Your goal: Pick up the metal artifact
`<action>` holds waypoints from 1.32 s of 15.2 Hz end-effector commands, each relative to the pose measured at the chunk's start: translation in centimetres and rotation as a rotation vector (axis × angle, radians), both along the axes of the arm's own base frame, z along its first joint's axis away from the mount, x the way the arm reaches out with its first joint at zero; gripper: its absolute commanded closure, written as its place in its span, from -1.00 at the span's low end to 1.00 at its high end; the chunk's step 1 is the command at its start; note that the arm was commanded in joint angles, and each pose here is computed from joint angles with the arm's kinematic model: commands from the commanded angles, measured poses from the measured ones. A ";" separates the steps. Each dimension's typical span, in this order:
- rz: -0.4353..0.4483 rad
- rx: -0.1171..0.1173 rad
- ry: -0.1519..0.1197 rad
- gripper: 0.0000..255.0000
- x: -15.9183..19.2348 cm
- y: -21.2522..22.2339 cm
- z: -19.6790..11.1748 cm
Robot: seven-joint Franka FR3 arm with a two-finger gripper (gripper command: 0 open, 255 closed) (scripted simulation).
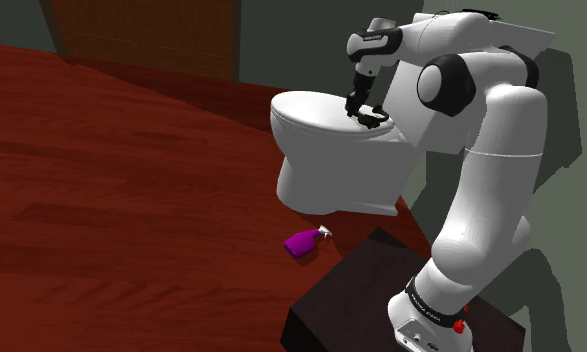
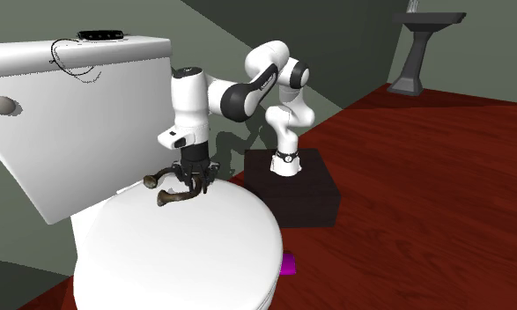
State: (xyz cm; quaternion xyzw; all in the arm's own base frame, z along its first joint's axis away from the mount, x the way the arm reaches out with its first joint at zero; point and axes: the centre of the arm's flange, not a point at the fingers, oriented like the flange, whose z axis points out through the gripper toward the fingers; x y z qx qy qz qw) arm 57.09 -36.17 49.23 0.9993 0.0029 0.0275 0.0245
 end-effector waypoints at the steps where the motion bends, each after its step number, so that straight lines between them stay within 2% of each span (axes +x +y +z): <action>1: -0.002 0.003 0.009 1.00 0.0 -0.1 -0.6; 8: -0.002 0.003 0.009 1.00 0.0 -0.1 -0.6; 20: -0.002 0.003 0.009 1.00 0.0 -0.1 5.7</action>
